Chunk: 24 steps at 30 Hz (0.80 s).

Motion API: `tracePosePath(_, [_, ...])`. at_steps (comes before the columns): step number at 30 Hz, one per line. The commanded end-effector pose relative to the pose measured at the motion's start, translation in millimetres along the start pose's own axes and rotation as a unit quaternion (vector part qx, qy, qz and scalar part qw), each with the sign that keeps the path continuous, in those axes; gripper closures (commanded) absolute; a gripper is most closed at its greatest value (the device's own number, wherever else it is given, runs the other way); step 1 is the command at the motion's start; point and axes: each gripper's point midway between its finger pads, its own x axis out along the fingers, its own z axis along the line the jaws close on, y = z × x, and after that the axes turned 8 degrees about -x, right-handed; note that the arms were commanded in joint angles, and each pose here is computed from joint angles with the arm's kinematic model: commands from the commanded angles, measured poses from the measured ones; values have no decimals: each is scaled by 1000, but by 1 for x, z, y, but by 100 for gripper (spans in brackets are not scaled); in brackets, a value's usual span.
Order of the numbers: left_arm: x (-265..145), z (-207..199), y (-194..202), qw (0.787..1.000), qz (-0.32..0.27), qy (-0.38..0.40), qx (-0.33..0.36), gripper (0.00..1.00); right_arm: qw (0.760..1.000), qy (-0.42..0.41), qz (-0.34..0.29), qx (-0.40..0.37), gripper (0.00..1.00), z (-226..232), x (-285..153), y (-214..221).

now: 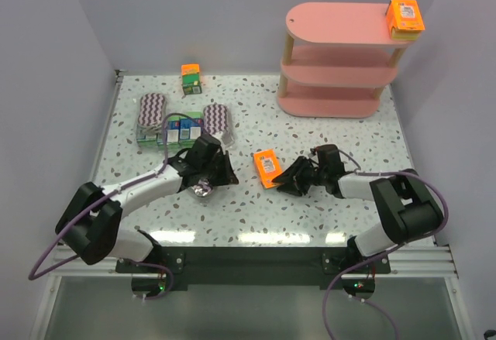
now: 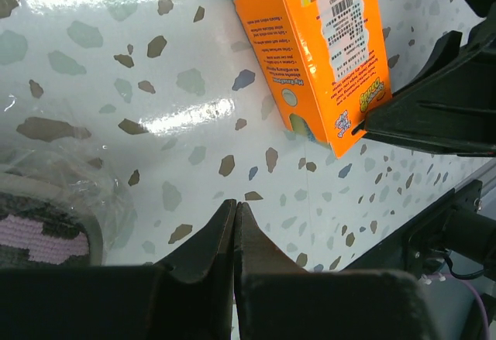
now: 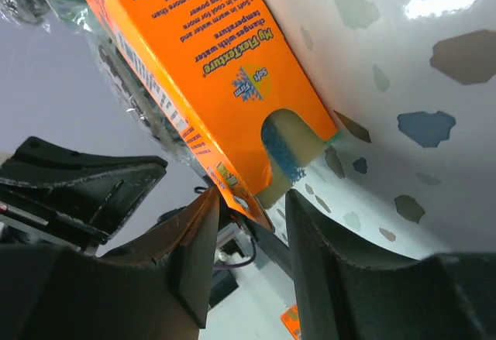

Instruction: Place and organize the cleaning sponges onto the shelf

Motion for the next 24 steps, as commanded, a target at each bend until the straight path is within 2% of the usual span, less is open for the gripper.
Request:
tracePosePath(1, [-10, -2, -2, 1000, -14, 10, -11, 95, 999, -44, -30, 8, 57, 17, 4, -16])
tracePosePath(2, [-10, -1, 0, 1000, -11, 9, -11, 95, 998, -42, -34, 12, 57, 14, 7, -19])
tracePosePath(5, [-11, 2, 2, 1000, -10, 7, -14, 96, 997, -59, -41, 20, 71, 17, 9, -23])
tracePosePath(6, [-11, 2, 3, 1000, -9, 7, -12, 96, 996, -72, -44, 24, 80, 22, 9, -24])
tracePosePath(10, [-16, 2, 2, 1000, -13, 8, -12, 97, 995, -86, -41, 22, 99, 31, 1, -19])
tracePosePath(17, [-24, -4, -8, 999, -30, 15, -16, 97, 990, -133, -43, -17, 100, 83, -39, -11])
tracePosePath(20, [-28, -9, -15, 999, -37, 19, -15, 97, 983, -175, -49, -37, 100, 128, -66, -15])
tracePosePath(24, [-30, -16, -24, 999, -43, 25, -11, 97, 966, -231, -79, -82, 100, 210, -118, -32])
